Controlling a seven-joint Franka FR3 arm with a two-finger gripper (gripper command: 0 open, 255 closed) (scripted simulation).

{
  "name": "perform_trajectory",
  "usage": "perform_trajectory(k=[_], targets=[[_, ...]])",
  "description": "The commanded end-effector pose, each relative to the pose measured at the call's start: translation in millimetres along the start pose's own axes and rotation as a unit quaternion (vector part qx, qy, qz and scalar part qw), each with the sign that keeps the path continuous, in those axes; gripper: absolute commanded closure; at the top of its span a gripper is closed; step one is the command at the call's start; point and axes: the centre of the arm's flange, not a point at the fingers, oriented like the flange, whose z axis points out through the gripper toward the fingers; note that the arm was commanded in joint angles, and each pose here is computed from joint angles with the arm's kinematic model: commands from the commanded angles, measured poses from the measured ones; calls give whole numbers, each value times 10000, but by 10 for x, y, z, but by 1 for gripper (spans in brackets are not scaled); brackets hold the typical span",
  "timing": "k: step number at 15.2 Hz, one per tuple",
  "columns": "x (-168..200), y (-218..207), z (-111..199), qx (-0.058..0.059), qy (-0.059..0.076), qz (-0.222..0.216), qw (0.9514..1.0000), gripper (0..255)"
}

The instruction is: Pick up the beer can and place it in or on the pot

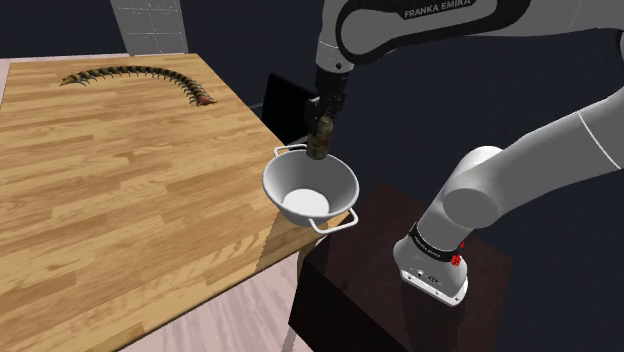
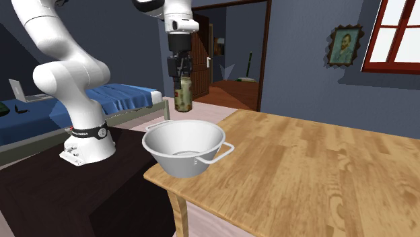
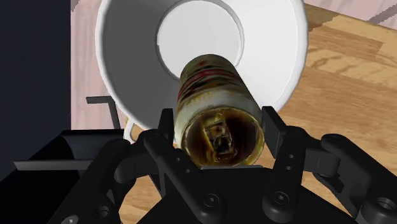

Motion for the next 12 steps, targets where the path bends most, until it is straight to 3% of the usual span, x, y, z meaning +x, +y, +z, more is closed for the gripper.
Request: perform_trajectory(k=[1, 12], targets=[[-90, 3, 76, 2, 1, 1, 10000, 255], [-90, 5, 657, 2, 1, 1, 10000, 255]])
